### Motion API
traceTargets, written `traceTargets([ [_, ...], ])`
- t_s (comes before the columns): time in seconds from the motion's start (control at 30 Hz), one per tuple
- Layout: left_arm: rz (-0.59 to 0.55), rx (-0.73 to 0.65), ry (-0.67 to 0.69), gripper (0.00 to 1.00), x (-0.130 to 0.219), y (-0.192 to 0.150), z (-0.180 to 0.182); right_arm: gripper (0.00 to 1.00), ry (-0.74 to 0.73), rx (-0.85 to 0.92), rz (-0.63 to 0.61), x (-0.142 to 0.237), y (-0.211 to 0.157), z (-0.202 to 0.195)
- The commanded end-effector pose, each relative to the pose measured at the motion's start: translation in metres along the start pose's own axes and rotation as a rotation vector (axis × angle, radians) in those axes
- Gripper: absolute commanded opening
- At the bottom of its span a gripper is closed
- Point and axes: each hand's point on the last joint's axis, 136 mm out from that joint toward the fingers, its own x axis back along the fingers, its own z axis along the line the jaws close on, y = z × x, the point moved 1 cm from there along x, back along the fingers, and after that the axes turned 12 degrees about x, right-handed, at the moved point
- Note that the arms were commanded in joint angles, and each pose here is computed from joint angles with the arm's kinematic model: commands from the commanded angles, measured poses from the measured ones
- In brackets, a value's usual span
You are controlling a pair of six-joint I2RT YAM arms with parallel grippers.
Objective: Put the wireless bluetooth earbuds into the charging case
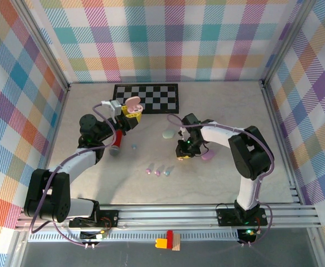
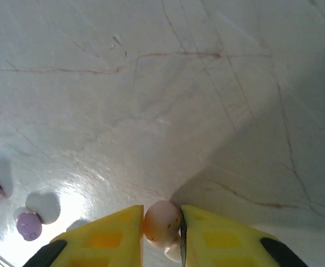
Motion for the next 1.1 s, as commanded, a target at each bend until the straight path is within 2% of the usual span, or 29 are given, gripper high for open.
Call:
traceTargets([
  [0.0,-0.027,-0.038,0.005,0.38,0.006,0.007,-0.002,0.26,-0.076,0.028,0.034,0.004,-0.011,-0.009],
  [0.27,-0.035,-0.034,0.018,0.38,0.009,0.008,0.005,0.44,-0.191,0.006,-0.050,0.031,-0.006,-0.013],
  [0.4,-0.057,-0.019,0.021,0.38,0.013,0.012,0.012,0.48,-0.321,0.014,-0.084,0.043,-0.009,-0.017],
  [0.7,-0.099,-0.008,0.059,0.38,0.026,0.021,0.029,0.48,-0.655,0.079,-0.190,0.058,-0.003,-0.001],
  [0.9,-0.168,0.024,0.058,0.38,0.039,0.031,0.039,0.46,-0.757,0.148,-0.171,0.044,0.001,0.016],
  [1.07,-0.175,0.015,0.060,0.38,0.043,0.033,0.040,0.41,-0.804,0.173,-0.145,0.027,0.002,0.021],
])
